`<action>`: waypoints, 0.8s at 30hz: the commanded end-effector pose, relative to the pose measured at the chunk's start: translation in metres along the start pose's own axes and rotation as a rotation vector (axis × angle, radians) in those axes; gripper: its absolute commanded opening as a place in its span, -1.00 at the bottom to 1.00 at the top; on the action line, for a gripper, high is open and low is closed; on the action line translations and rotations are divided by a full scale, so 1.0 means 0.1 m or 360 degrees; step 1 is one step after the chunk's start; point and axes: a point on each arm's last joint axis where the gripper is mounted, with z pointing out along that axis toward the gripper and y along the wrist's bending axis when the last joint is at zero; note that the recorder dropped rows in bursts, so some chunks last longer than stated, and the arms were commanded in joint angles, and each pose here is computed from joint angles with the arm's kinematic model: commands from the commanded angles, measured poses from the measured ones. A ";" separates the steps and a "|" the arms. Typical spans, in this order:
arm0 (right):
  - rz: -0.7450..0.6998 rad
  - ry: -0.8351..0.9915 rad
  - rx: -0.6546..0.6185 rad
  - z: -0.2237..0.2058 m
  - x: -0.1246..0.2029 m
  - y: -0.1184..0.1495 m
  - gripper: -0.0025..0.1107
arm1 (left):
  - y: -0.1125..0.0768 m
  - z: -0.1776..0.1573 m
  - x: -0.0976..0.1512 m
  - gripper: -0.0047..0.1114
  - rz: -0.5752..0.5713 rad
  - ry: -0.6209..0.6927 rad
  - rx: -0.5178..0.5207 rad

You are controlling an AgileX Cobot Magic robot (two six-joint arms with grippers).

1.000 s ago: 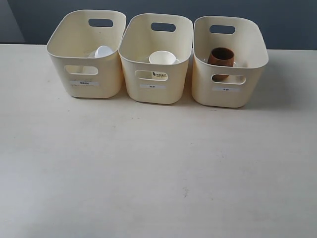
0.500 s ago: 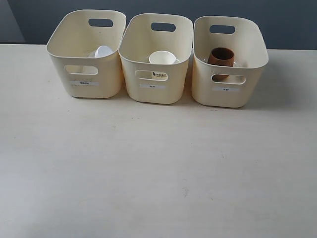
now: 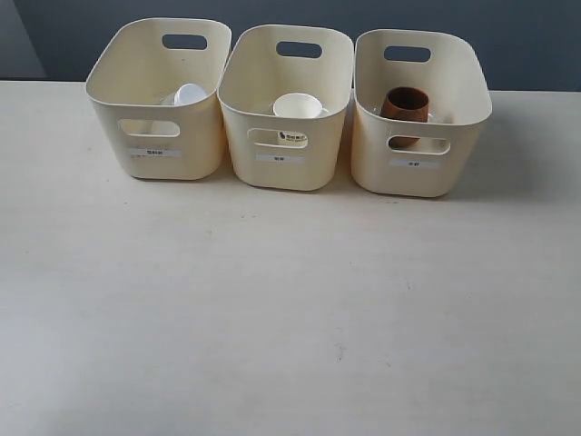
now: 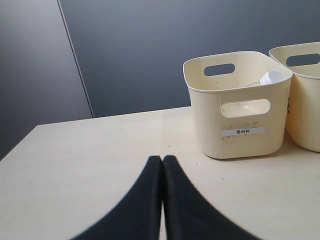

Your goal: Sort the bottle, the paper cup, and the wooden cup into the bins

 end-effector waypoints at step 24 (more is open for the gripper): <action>0.0196 -0.0080 0.0537 0.40 1.79 0.05 -0.97 | 0.00 0.00 0.00 -0.92 -0.0002 -0.0016 -0.0003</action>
